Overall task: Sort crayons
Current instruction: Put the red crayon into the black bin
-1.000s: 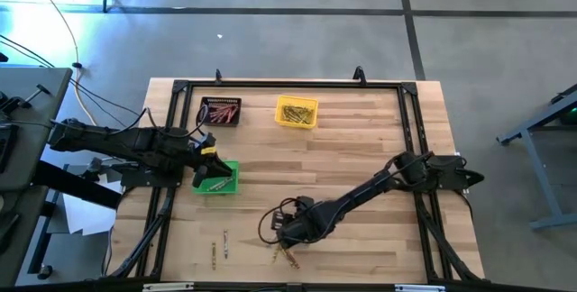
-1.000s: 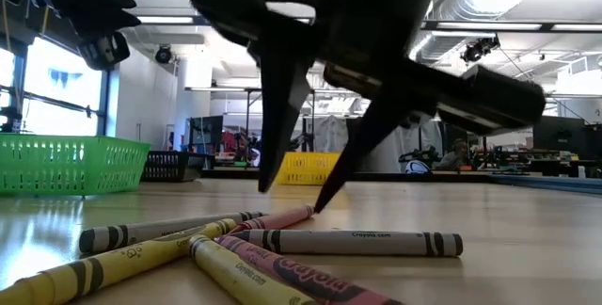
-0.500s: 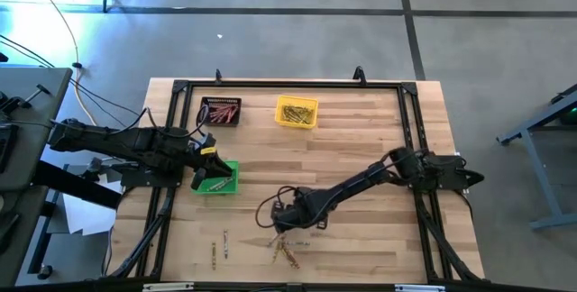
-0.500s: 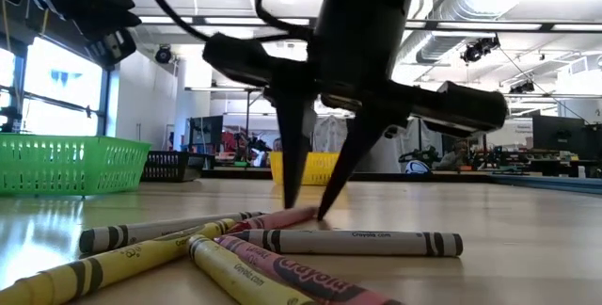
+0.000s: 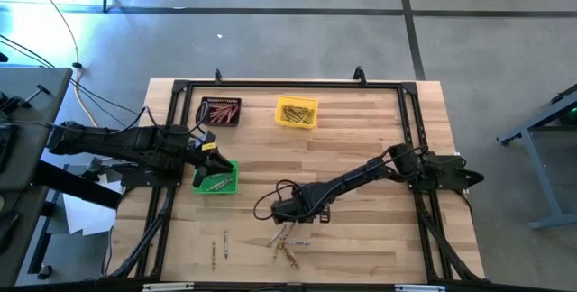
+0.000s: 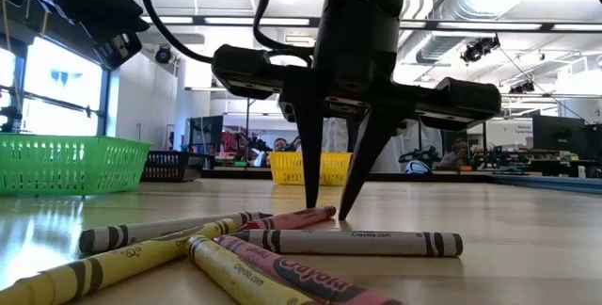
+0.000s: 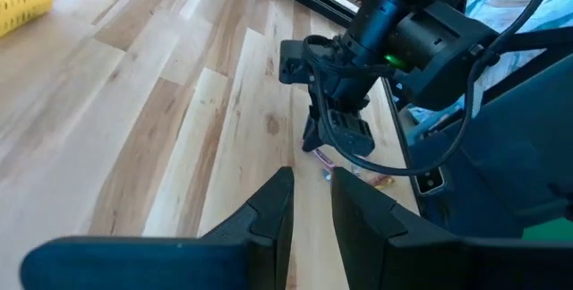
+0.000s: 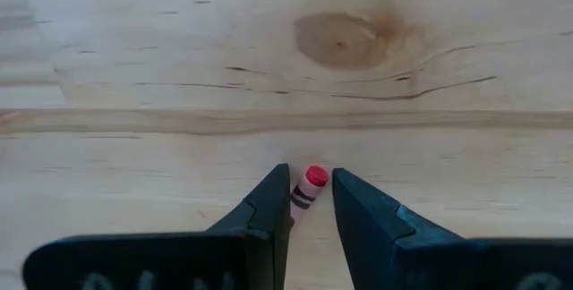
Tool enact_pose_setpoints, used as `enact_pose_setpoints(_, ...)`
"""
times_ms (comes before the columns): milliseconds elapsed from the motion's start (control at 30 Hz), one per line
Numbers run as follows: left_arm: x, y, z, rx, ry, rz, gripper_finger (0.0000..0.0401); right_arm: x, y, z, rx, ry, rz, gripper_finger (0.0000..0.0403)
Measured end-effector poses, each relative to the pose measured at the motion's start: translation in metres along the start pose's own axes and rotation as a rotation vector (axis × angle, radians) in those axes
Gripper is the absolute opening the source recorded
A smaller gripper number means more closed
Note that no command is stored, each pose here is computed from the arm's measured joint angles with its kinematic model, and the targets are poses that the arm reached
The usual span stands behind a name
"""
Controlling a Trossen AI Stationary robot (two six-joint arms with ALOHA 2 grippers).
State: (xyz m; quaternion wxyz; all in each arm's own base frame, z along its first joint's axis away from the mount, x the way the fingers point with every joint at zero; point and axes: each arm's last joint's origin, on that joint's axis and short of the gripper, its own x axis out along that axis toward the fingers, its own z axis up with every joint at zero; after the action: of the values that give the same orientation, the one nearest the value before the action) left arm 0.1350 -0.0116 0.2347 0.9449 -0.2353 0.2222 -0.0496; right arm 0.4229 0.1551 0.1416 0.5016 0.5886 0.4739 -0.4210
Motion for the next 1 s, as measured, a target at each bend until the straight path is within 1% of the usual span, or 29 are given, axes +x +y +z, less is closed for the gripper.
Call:
enact_pose_setpoints(200,0.000,0.002,0.001,0.001,-0.008,0.014,0.0064,0.001,0.002,-0.005,0.008,0.030,0.035,0.0073)
enact_pose_setpoints(367,0.000,0.002,0.001,0.001,-0.007,0.014,0.0064,0.002,0.003,-0.019,0.015,0.090,0.074,0.0073)
enact_pose_setpoints(467,0.000,0.002,0.001,0.001,-0.007,0.014,0.0064,0.003,0.002,-0.024,0.005,0.099,0.080,0.0073)
enact_pose_setpoints(633,0.000,0.002,0.001,0.001,-0.007,0.014,0.0064,0.003,-0.007,-0.027,-0.013,0.093,0.003,0.0066)
enact_pose_setpoints(767,0.000,0.002,0.001,0.002,-0.008,0.014,0.0064,0.001,-0.012,-0.026,-0.058,0.082,-0.050,0.0041)
enact_pose_setpoints(900,0.000,0.002,0.001,0.002,-0.009,0.015,0.0064,0.000,-0.014,-0.022,-0.110,0.068,-0.078,0.0012)
enact_pose_setpoints(1000,0.000,0.002,0.001,0.002,-0.010,0.016,0.0064,0.000,-0.014,-0.019,-0.128,0.056,-0.086,0.0008)
